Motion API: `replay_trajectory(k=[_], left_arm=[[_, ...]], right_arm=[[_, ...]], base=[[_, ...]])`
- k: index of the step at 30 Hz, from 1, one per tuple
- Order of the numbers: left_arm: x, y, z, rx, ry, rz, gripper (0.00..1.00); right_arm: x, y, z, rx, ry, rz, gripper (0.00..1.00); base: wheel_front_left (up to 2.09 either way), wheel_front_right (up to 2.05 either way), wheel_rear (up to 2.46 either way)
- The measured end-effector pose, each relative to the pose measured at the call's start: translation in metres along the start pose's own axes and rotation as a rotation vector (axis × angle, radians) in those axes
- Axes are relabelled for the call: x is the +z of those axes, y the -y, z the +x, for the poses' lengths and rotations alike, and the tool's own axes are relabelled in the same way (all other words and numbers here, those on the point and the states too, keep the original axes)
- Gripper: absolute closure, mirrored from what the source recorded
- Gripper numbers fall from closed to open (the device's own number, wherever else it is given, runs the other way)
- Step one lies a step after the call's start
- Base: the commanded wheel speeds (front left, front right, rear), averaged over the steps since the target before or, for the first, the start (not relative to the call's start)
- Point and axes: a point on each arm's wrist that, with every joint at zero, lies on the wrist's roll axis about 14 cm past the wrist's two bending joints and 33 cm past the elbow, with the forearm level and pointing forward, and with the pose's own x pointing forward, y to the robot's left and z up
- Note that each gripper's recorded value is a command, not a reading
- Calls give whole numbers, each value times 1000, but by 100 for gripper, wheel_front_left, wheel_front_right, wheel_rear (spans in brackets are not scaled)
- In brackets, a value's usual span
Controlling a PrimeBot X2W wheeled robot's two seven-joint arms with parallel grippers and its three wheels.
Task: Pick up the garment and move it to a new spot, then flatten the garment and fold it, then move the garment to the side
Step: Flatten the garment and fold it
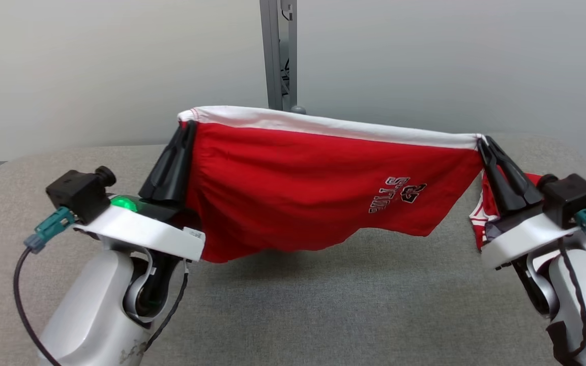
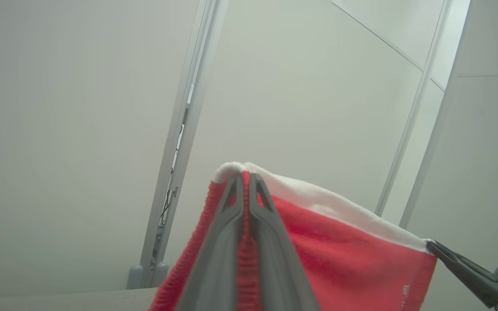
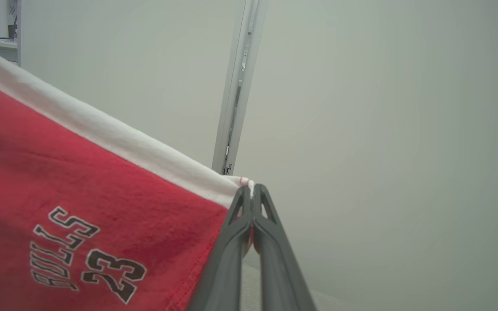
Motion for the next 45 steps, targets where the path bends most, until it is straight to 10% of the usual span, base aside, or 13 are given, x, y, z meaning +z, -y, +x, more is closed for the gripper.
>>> replay_trajectory(k=[18, 32, 39, 45], left_arm=[[8, -8, 24, -76, -9, 201, 100], [9, -36, 172, -151, -78, 422, 100], [20, -41, 246, -148, 115, 456, 100], [-2, -30, 257, -185, 193, 513, 100]], right_arm=[[44, 12, 35, 37, 127, -56, 100], [73, 48, 171, 134, 212, -306, 100], [104, 96, 234, 1, 315, -381, 100], [54, 88, 257, -5, 279, -406, 100]], base=[[0, 0, 0], [0, 0, 0], [0, 0, 0], [0, 0, 0]])
